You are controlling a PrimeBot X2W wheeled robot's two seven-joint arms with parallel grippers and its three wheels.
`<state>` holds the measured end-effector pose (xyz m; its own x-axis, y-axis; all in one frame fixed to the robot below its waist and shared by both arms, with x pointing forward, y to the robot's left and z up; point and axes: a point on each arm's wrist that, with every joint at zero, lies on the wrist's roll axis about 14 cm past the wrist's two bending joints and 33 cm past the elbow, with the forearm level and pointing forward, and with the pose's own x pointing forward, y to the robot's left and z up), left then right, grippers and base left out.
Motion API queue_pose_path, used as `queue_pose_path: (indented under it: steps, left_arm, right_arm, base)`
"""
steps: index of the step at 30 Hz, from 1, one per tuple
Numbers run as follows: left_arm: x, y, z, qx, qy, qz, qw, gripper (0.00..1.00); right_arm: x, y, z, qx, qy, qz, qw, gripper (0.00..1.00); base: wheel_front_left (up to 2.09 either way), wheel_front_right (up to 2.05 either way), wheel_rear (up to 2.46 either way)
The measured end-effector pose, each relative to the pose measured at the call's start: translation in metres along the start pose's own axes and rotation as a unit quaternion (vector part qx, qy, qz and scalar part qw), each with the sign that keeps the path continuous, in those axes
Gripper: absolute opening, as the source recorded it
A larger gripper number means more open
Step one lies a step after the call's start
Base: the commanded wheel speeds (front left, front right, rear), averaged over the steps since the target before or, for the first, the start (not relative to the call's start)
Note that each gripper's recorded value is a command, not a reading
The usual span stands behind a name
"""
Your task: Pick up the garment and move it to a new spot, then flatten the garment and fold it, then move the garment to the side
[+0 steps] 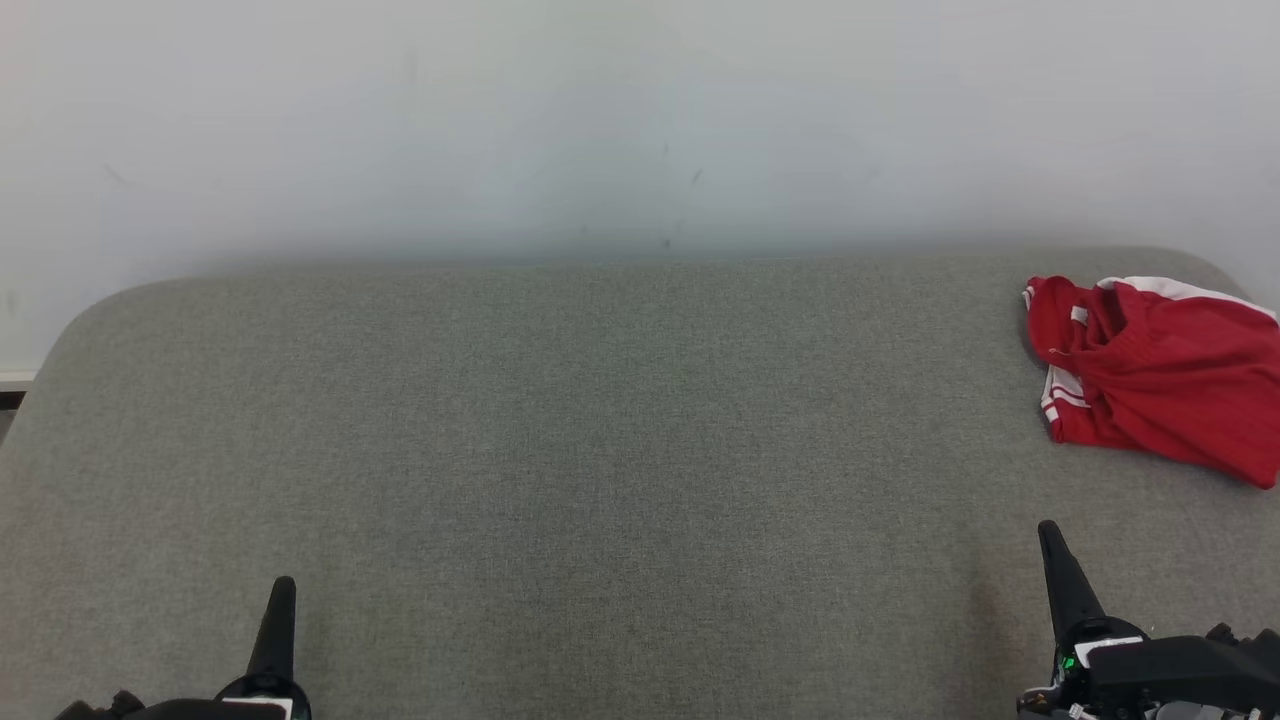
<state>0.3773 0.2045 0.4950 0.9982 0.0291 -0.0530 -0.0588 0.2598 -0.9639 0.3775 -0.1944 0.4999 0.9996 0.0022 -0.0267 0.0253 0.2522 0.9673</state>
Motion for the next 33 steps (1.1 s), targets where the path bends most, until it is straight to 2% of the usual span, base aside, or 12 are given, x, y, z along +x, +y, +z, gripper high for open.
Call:
queue_pose_path:
  steps: [33]
  left_arm:
    - [0.009,-0.010,-0.002,-0.124,0.012,-0.022,0.992,0.00]
  right_arm:
    - [0.010,0.004,0.006,0.120,-0.002,0.009,0.993,0.00]
  base:
    - [0.00,0.00,0.00]
